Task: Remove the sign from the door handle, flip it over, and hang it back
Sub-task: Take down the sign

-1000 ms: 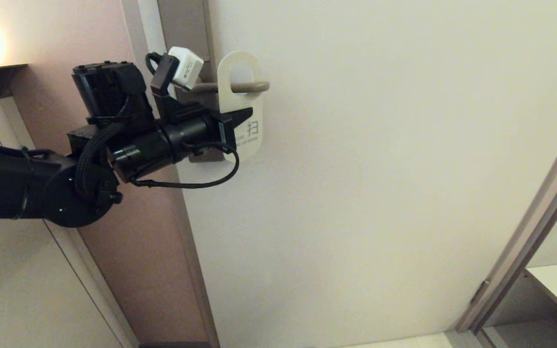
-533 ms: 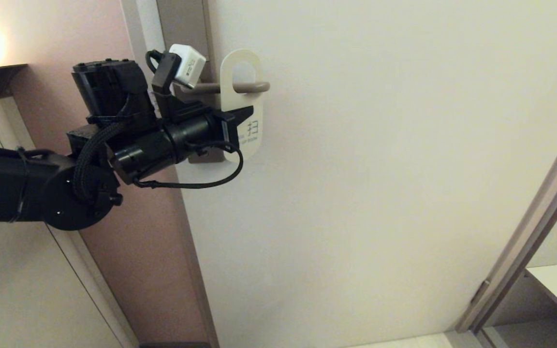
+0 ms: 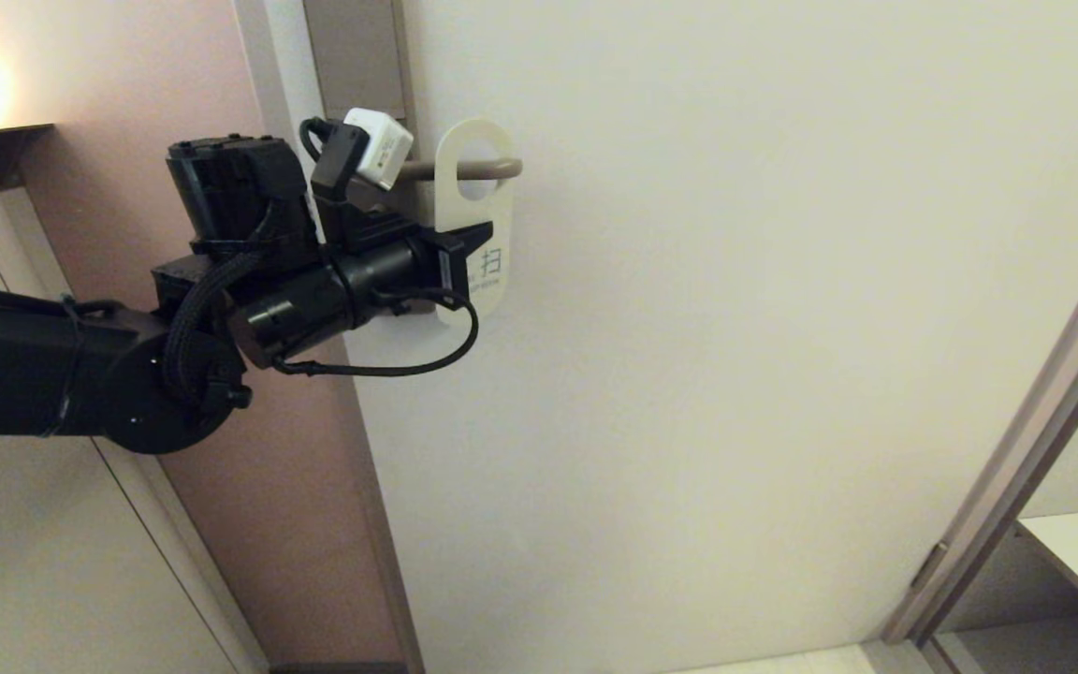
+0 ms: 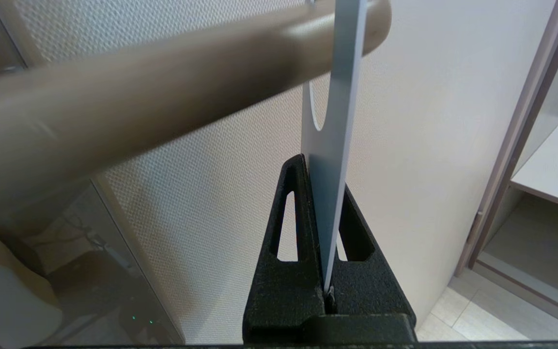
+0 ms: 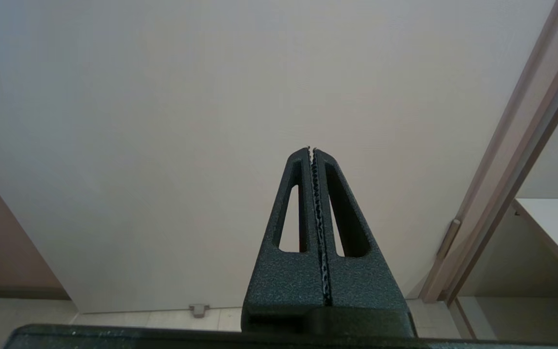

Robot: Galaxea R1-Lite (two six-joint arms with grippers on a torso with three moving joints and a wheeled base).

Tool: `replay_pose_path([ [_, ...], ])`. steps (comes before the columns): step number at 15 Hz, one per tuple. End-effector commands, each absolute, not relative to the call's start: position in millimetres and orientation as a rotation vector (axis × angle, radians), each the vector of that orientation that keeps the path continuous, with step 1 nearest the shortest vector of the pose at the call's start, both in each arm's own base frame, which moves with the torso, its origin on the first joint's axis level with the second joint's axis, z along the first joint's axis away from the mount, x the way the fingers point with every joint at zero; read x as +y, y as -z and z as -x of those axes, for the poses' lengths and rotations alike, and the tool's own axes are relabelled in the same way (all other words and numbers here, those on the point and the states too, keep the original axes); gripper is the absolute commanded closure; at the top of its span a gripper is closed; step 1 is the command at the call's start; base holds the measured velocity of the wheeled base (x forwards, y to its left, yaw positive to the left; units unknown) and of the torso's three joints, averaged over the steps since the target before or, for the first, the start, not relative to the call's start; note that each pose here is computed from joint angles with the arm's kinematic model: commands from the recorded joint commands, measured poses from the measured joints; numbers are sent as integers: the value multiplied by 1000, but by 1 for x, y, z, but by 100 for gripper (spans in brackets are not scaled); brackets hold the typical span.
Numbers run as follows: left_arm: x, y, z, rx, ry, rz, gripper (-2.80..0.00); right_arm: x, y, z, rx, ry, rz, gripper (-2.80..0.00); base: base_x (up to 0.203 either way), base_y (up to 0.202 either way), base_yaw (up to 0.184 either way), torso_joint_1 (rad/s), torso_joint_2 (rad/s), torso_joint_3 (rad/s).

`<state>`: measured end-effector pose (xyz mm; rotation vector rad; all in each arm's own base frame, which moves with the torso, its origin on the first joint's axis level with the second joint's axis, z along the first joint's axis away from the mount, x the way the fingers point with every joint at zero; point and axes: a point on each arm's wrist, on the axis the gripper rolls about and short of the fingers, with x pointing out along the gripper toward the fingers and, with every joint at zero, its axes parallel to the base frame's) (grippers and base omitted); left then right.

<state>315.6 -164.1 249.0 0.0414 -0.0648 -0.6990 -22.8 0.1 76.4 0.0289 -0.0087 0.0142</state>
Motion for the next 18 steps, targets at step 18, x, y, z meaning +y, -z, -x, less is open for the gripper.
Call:
replay_pose_path([
  [18,-195,-241,-324,-67,695,-38,0,0,-76,23,-9,-15,-29,0,0,0,0,0,0,0],
])
